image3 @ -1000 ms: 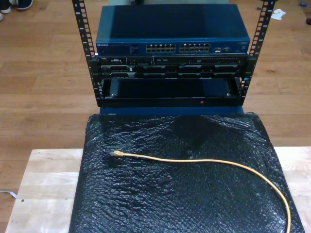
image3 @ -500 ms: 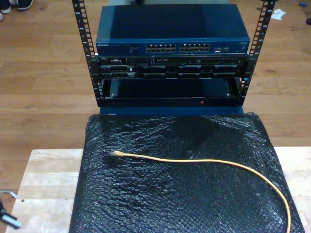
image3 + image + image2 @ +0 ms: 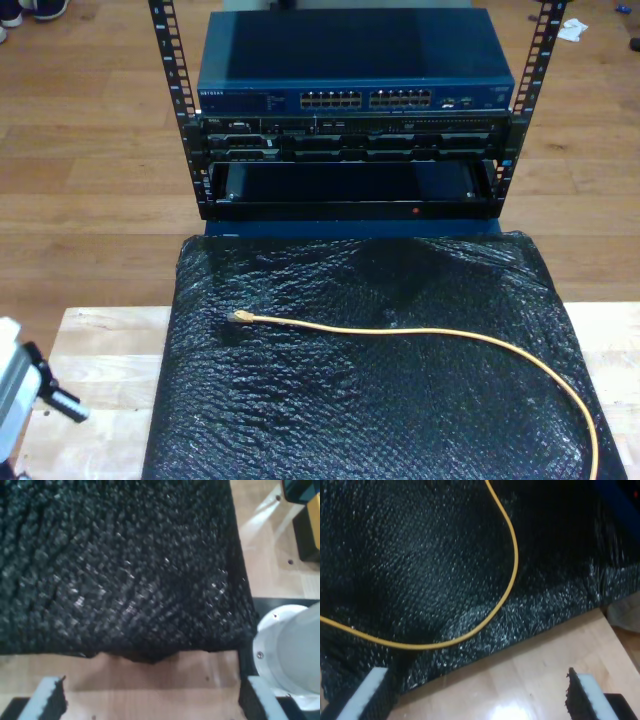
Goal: Grab the cable and plug it in
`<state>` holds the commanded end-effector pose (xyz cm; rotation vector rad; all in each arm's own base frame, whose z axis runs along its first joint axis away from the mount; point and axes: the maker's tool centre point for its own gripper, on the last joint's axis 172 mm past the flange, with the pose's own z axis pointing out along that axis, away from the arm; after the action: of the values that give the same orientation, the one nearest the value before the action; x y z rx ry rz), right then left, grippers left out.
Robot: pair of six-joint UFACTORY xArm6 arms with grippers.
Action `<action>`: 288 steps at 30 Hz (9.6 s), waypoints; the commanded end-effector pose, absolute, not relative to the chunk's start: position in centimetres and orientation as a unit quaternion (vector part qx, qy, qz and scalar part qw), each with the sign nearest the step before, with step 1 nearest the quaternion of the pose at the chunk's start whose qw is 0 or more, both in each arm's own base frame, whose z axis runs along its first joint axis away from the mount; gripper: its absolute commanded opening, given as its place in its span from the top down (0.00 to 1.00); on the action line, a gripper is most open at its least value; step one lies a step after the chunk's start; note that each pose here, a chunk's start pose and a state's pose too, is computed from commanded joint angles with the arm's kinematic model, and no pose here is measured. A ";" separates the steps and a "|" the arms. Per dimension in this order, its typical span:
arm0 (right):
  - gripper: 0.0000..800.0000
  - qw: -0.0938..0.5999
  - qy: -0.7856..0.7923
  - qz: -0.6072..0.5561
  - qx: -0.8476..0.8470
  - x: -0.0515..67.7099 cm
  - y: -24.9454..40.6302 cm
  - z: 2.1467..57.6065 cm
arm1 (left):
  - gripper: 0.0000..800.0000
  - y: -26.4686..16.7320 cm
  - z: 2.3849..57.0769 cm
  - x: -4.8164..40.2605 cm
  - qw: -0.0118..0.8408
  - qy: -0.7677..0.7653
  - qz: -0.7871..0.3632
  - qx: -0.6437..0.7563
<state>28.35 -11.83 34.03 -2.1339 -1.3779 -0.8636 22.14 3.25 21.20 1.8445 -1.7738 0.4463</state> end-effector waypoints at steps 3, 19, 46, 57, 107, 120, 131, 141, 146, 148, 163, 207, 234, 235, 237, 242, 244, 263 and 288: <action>0.00 0.227 -0.506 -0.311 -0.772 28.8 -11.4 34.3 | 0.00 2.4 21.4 22.5 0.272 -0.657 0.165 0.683; 0.00 0.231 -0.517 -0.308 -0.764 33.9 -7.6 36.1 | 0.00 0.0 21.5 24.4 0.272 -0.650 0.159 0.692; 0.00 0.212 -0.574 -0.246 -0.752 42.7 10.5 34.9 | 0.00 0.0 21.3 26.4 0.265 -0.650 0.151 0.696; 0.01 0.158 -0.621 -0.182 -0.746 44.1 17.0 32.6 | 0.00 0.2 21.4 26.5 0.263 -0.648 0.152 0.698; 0.04 -0.015 -0.644 0.005 -0.765 45.6 37.4 10.2 | 0.00 2.7 20.0 28.1 0.243 -0.606 0.149 0.742; 0.30 -0.016 -0.645 0.004 -0.764 45.5 37.7 9.4 | 0.00 2.8 19.8 28.0 0.247 -0.602 0.148 0.745; 0.45 -0.033 -0.644 0.001 -0.764 46.0 37.7 9.6 | 0.00 2.8 19.8 28.1 0.247 -0.602 0.148 0.745; 0.57 -0.033 -0.651 0.000 -0.758 45.7 39.0 9.1 | 0.00 2.8 19.7 28.0 0.247 -0.602 0.147 0.745; 0.57 -0.034 -0.651 0.001 -0.758 45.7 39.0 9.0 | 0.00 2.8 19.7 28.0 0.247 -0.602 0.147 0.745; 0.57 -0.034 -0.651 0.001 -0.758 45.7 39.0 9.0 | 0.00 2.8 19.7 28.0 0.247 -0.602 0.147 0.745; 0.62 -0.036 -0.652 0.001 -0.757 45.7 38.8 9.1 | 0.00 2.8 19.7 28.0 0.247 -0.602 0.147 0.745; 0.99 -0.038 -0.661 0.005 -0.749 49.3 32.4 16.3 | 0.00 2.2 20.0 27.5 0.261 -0.603 0.148 0.740; 0.99 0.138 -0.663 -0.045 -0.734 44.7 22.2 27.2 | 0.00 -8.7 26.4 34.3 0.342 -0.590 0.265 0.681; 0.99 0.142 -0.665 -0.046 -0.732 44.3 21.8 27.4 | 0.00 -9.2 26.7 34.6 0.346 -0.590 0.269 0.678; 0.99 0.148 -0.665 -0.048 -0.730 43.5 21.3 27.9 | 0.00 -10.6 27.3 34.9 0.354 -0.591 0.279 0.669; 0.99 0.163 -0.666 -0.056 -0.726 41.5 19.8 28.6 | 0.00 -13.4 28.0 35.3 0.379 -0.585 0.291 0.656; 0.99 0.173 -0.661 -0.068 -0.727 41.1 18.9 29.0 | 0.00 -14.5 28.2 35.3 0.387 -0.586 0.294 0.648; 0.99 0.225 -0.657 -0.135 -0.707 37.5 19.3 34.9 | 0.01 -22.8 32.0 36.6 0.439 -0.584 0.340 0.592; 0.98 0.231 -0.653 -0.127 -0.710 36.9 19.8 33.8 | 0.27 -24.6 34.0 36.5 0.463 -0.567 0.354 0.582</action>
<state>36.91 19.76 33.83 -1.9510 -1.7956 -0.3493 36.49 -24.57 33.96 1.4313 -1.3946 0.8691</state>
